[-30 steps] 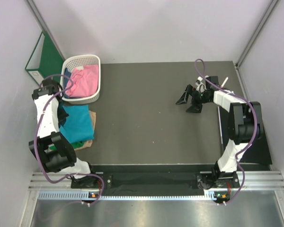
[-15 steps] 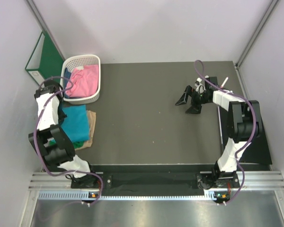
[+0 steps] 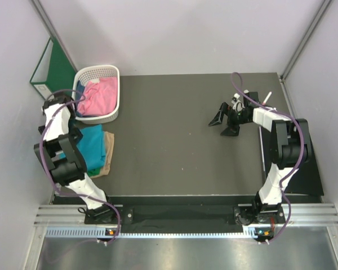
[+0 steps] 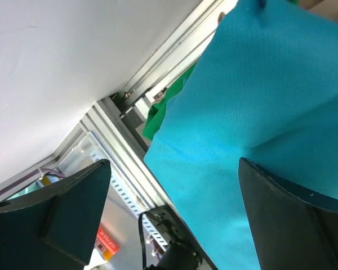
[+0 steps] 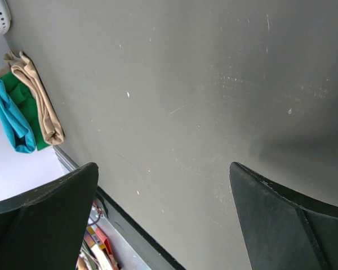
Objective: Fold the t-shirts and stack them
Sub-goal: Put the neatly folded tshirt into the corner of the board with the left arm, then smooth out wrinkles on the folded tshirt
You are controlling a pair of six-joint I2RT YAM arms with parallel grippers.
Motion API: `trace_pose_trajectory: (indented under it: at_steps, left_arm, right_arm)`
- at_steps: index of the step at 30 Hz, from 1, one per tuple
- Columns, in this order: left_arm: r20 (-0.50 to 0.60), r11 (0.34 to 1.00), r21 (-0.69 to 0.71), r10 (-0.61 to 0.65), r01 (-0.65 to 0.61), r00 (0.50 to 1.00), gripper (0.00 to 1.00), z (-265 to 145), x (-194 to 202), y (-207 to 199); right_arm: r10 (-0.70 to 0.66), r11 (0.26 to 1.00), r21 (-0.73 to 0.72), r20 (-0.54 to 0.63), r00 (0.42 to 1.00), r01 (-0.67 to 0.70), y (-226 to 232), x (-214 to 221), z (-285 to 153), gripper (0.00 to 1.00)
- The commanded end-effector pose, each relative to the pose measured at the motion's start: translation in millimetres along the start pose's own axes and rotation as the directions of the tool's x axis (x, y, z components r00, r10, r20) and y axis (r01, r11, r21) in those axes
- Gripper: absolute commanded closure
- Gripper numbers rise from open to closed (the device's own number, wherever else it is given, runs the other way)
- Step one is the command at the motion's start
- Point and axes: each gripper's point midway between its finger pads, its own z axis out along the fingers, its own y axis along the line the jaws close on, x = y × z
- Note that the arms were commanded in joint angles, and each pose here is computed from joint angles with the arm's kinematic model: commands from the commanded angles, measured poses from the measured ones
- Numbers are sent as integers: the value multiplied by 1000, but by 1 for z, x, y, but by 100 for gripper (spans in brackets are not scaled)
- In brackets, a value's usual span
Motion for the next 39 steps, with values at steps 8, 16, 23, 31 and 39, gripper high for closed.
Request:
trace_pose_trajectory:
  at_steps: [8,16,23,31,39]
  left_arm:
    - [248,747,664,-254,27,935,1,-129,-23,-37]
    - [-2,239,971,-99,26,995,100,-167,66,-120]
    - [-220,11,975,-111,223,969,100,-183,105,-132]
    - [-379,74,921,-61,383,923,100,-151,127,-148]
    - [-452,49,890,-25,453,892,100,-130,122,-171]
  right_arm:
    - [-36,999,-24,27,999,37,13,-9,0,1]
    - [-33,999,-20,25,999,34,10,-7,2,0]
    - [-26,999,-19,16,1000,27,7,-3,3,0]
    - [-9,999,-43,12,1000,9,9,-1,5,0]
    - [-9,999,-43,5,1000,9,8,0,6,0]
